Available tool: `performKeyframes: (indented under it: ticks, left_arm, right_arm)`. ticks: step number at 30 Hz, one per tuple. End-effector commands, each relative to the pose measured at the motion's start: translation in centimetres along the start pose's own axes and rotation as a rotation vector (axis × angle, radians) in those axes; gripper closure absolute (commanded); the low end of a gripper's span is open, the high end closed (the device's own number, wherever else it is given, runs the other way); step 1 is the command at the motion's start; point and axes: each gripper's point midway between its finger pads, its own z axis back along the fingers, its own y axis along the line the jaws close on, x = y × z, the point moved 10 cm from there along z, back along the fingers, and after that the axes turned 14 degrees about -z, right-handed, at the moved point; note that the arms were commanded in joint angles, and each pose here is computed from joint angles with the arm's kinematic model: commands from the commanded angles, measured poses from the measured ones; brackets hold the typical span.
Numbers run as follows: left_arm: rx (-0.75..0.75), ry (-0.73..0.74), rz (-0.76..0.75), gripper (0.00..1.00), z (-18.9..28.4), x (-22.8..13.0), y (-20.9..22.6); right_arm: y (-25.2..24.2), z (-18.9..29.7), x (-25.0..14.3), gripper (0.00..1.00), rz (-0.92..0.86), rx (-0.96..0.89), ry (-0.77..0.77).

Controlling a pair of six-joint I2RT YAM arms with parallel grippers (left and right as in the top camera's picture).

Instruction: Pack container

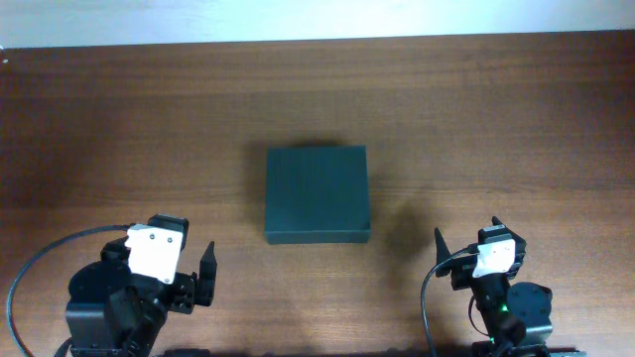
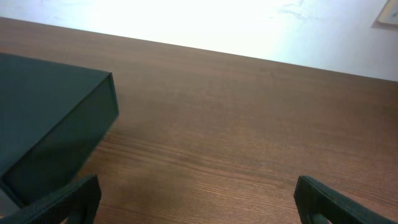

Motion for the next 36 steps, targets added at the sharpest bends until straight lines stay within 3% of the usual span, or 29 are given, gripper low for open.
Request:
performKeyframes:
  ticks: [1, 9, 14, 18, 25, 30, 36]
  left_arm:
    - [0.006, -0.001, -0.005, 0.01, 0.0, 0.0, 0.0]
    - [0.059, 0.002, -0.009, 0.01, 0.5, -0.4, 0.3]
    - [0.091, -0.189, -0.016, 0.01, 0.9, -2.6, -1.2]
    - [0.159, -0.358, -0.032, 0.01, -2.8, -5.4, -2.4]
    - [0.244, -0.529, -0.046, 0.01, -9.2, -7.8, -3.0]
    - [0.307, -0.508, 0.046, 0.01, -12.0, -10.1, -3.2]
    - [0.283, -0.462, 0.046, 0.01, -12.5, -10.7, -3.5]
  right_arm:
    - [0.2, 0.0, -0.2, 0.01, -0.004, 0.022, 0.004]
    - [0.2, 0.0, -0.2, 0.01, -0.004, 0.022, 0.004]
    - [0.2, 0.0, -0.2, 0.01, -0.004, 0.022, 0.004]
    - [0.2, 0.0, -0.2, 0.01, -0.004, 0.022, 0.004]
    - [0.2, 0.0, -0.2, 0.01, -0.004, 0.022, 0.004]
    - [0.2, 0.0, -0.2, 0.01, -0.004, 0.022, 0.004]
    - [0.2, 0.0, -0.2, 0.01, -0.004, 0.022, 0.004]
